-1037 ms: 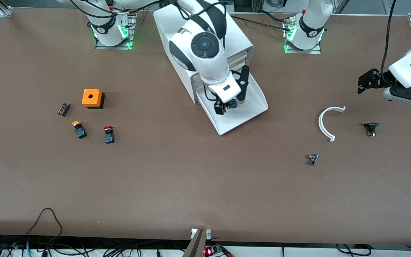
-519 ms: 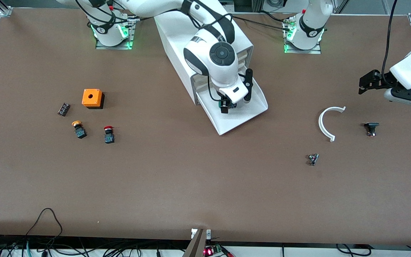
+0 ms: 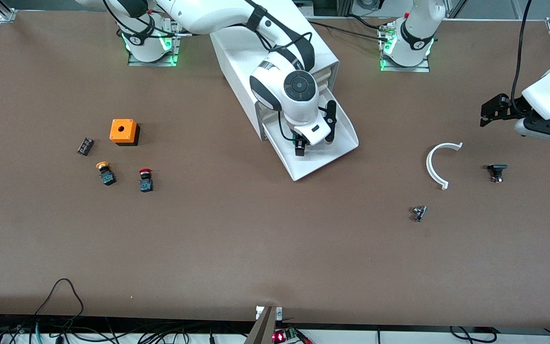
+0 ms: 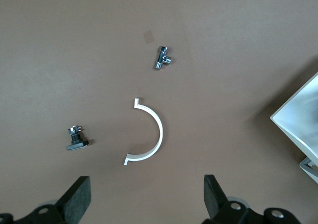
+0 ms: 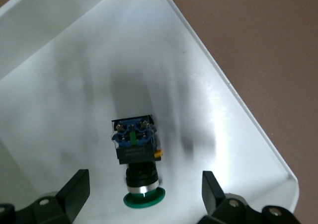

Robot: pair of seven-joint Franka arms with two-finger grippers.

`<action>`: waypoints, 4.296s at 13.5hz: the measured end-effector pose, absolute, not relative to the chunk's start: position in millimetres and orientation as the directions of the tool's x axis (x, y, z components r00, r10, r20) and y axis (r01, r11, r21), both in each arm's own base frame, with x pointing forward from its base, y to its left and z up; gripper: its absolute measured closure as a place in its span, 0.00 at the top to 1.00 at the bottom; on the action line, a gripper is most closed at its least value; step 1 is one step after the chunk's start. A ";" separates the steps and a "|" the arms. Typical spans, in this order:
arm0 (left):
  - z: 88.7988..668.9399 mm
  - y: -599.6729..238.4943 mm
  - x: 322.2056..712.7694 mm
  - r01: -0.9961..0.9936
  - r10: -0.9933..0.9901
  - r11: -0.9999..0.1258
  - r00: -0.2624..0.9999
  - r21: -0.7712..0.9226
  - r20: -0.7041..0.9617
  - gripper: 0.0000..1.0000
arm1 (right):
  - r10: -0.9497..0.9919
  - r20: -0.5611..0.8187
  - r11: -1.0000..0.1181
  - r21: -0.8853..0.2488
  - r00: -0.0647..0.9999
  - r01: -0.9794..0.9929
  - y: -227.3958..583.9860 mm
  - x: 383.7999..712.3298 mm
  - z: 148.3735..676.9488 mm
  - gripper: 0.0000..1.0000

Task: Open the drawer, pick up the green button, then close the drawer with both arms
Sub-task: 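Lower the right gripper onto the green push button and grasp it, then lift the green button out with the right gripper while the left gripper approaches, then push the drawer shut with the left gripper while the right gripper carries the button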

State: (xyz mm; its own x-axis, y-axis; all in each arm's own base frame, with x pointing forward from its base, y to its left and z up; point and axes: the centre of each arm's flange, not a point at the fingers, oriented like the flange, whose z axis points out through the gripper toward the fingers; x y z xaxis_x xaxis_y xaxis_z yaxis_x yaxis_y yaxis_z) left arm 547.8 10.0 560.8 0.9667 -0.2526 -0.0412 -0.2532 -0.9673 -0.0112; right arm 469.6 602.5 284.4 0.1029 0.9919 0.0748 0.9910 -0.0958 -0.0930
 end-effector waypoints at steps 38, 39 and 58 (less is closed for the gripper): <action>342.9 -100.7 618.9 0.055 0.054 -0.997 0.998 0.051 -0.018 1.00 | 0.770 0.143 -0.633 0.043 0.622 0.773 429.5 613.5 404.4 0.44; 315.3 -121.1 619.0 0.098 0.097 -0.994 0.995 0.052 -0.021 1.00 | 0.716 0.121 -0.695 0.030 0.688 0.718 412.6 618.4 394.4 0.44; 185.9 -394.2 420.3 0.176 0.161 -0.984 0.956 0.040 -0.245 1.00 | 0.007 -0.023 -1.000 0.008 1.000 0.007 227.1 561.0 209.3 0.48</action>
State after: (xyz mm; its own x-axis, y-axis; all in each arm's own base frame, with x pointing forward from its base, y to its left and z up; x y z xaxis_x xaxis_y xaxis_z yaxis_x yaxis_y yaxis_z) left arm 420.3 -394.2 185.9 0.9562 0.1607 -0.2448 0.1756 -0.9836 0.0401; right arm 561.0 227.1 209.3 0.9997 0.0070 -0.0230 0.0072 -0.9999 0.0084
